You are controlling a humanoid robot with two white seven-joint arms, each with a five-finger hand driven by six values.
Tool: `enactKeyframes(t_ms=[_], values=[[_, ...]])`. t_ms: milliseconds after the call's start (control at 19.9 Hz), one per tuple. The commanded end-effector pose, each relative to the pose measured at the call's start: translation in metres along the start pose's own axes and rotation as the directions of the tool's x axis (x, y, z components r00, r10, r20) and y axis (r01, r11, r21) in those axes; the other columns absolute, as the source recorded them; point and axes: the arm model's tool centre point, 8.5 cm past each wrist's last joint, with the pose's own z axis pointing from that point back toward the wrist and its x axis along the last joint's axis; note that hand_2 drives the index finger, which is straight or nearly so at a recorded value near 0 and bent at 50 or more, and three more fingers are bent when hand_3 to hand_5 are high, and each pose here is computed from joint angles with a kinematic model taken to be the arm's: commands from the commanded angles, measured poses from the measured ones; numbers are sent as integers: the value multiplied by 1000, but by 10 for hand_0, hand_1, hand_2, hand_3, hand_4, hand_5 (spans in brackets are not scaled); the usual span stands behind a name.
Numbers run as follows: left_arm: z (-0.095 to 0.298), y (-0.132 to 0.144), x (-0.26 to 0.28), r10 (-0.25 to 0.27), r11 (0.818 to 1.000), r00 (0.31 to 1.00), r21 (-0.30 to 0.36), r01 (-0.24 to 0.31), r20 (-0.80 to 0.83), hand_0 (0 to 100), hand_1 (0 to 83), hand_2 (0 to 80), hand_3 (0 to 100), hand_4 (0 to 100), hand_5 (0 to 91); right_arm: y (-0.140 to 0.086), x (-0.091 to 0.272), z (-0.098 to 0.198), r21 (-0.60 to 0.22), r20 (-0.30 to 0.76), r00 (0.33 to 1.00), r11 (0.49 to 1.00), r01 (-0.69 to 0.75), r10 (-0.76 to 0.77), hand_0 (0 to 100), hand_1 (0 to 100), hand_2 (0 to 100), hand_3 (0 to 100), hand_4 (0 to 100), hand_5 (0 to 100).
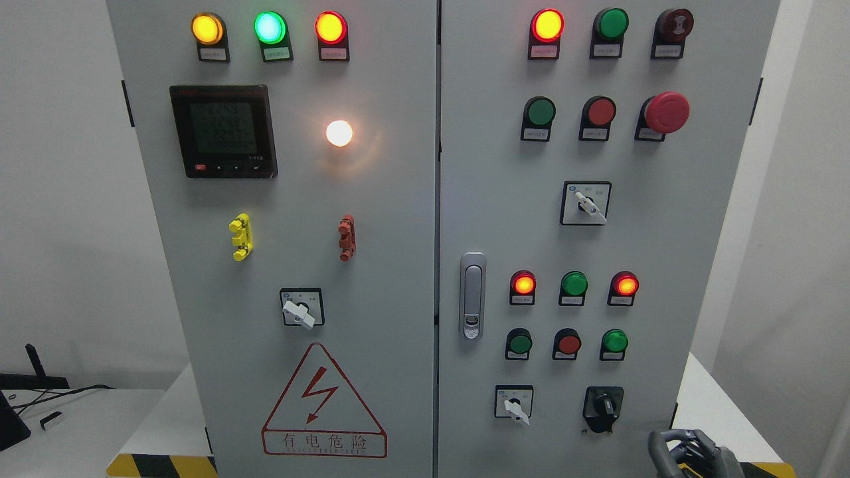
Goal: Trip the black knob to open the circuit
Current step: 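Raise the right hand up toward the black rotary knob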
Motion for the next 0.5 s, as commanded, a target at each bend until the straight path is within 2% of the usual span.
enactKeyframes(t_ms=[0,452], values=[[0,0,0,-30,1000,1000,-4,30,3,120,389,0,0,0,0,17,5,-5,36,7,999,999,-31,31,446,706,544,860,779,765],[0,-1,0,-30,1000,1000,-5,30,2,120,389,0,0,0,0,25,3,-10,47,-4,1000,998,-29,29,450,708,541,857,776,762]])
